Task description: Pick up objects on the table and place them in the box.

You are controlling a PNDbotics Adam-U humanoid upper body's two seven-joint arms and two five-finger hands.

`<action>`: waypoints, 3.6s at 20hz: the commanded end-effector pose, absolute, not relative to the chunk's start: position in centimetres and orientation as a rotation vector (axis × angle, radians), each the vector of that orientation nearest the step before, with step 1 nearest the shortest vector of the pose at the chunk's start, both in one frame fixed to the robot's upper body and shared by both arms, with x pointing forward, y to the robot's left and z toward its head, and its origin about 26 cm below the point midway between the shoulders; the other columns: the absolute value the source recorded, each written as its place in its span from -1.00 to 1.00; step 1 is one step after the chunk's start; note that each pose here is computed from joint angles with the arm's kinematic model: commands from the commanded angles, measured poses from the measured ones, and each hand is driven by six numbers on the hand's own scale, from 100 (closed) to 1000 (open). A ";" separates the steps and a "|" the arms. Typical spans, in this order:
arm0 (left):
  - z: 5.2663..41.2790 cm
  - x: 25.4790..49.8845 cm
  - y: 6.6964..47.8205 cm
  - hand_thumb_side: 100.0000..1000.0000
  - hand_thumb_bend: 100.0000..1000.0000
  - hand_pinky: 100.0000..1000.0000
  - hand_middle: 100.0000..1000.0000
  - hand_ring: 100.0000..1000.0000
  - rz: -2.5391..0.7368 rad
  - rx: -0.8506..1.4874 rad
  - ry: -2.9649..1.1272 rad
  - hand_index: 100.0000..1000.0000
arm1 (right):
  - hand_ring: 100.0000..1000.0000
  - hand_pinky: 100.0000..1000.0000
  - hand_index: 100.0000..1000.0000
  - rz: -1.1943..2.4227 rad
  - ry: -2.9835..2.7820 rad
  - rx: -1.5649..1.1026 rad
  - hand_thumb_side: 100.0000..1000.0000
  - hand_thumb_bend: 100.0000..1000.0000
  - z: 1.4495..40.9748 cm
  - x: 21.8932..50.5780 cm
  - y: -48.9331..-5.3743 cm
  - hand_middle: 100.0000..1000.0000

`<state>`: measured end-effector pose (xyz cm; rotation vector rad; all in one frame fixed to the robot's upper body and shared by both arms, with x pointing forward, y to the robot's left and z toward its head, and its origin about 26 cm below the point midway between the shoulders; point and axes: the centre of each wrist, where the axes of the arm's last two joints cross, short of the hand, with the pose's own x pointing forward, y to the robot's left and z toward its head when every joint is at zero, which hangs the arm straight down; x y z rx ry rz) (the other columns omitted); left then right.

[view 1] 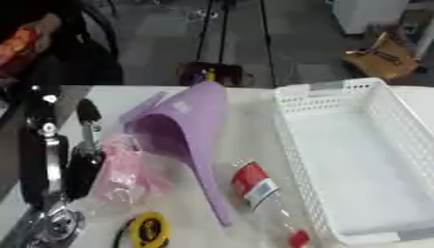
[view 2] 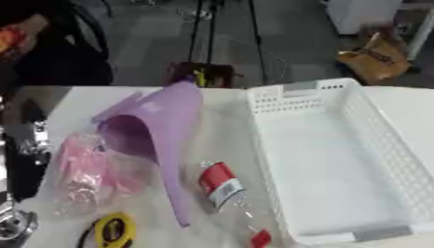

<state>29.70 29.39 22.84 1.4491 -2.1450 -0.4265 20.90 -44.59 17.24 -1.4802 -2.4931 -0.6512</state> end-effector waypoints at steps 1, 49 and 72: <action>24.6 29.4 30.0 1.00 -1.00 0.85 1.00 0.95 -0.605 1.483 -2.040 1.00 | 0.20 0.36 0.35 -0.612 -2.529 -1.501 0.44 -1.00 18.5 20.6 -44.8 0.15; 27.3 28.8 31.7 1.00 -0.52 0.40 0.96 0.68 -1.105 1.353 -1.355 1.00 | 0.13 0.34 0.24 -0.639 -2.503 -1.509 0.34 -1.00 18.1 20.3 -44.9 0.09; 26.2 28.7 31.5 1.00 -0.02 0.54 1.00 0.77 -1.152 1.183 -1.190 1.00 | 0.11 0.32 0.14 -0.688 -2.513 -1.487 0.27 -1.00 18.0 20.4 -44.7 0.05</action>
